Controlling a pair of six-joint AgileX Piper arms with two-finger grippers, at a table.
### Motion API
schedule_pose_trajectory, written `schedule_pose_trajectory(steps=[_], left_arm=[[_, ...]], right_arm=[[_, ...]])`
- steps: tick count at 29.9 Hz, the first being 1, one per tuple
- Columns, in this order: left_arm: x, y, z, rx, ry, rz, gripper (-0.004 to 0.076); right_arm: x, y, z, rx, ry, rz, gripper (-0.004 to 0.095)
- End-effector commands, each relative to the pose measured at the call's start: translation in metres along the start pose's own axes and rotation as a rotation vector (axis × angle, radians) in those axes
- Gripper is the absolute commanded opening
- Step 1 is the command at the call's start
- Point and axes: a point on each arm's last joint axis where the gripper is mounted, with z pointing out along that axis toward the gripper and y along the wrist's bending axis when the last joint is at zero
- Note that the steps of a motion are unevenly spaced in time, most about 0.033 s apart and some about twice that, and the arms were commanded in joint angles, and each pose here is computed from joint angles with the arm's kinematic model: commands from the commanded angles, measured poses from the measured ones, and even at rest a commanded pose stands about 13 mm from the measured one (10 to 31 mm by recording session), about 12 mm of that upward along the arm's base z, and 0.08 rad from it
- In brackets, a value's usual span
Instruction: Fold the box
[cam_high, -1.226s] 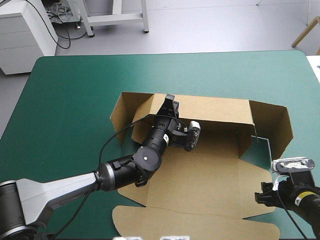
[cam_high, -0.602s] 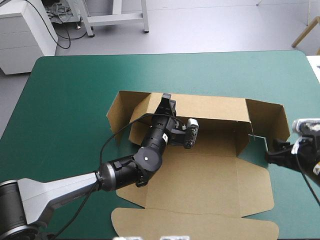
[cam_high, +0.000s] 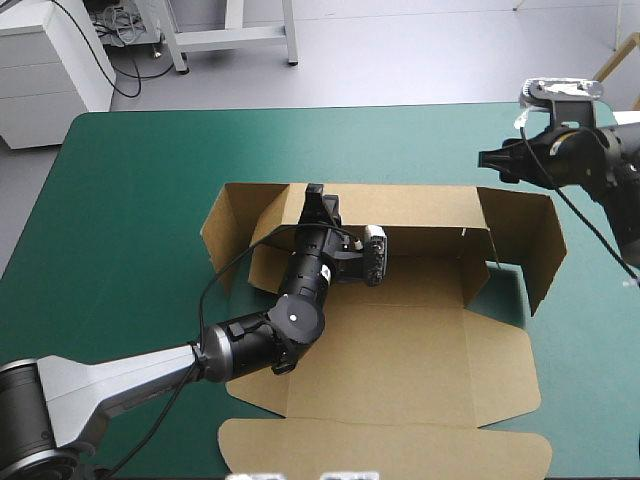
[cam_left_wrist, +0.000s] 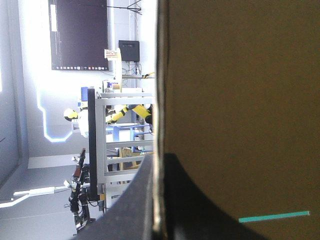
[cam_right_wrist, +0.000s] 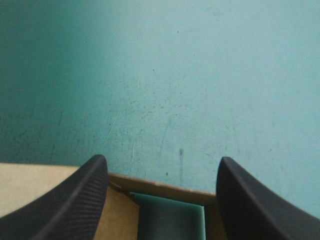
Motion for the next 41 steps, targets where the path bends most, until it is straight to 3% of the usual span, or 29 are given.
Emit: schedule_pose_trajectory(steps=[1,7,16,30,41], left_arm=[[0.002,0.026,-0.009,-0.105,0.007,-0.032,-0.001],[0.003,0.026,-0.009,-0.111,0.017,-0.046,-0.001],[0.004,0.026,-0.009,-0.112,0.021,-0.058,-0.001],[0.003,0.026,-0.009,-0.106,0.012,-0.055,-0.001],[-0.002,0.017,-0.009,-0.011,-0.04,0.062,-0.001]], right_arm=[[-0.022,-0.003,0.003,0.01,-0.042,0.009,0.0576],[-0.019,-0.013,0.04,0.049,0.1,0.03,0.0576],[-0.007,-0.033,0.044,0.067,0.235,0.018,0.0576],[0.035,-0.02,0.053,-0.094,0.371,0.007,0.0576],[0.074,-0.014,0.036,-0.174,0.263,-0.006,0.0567]])
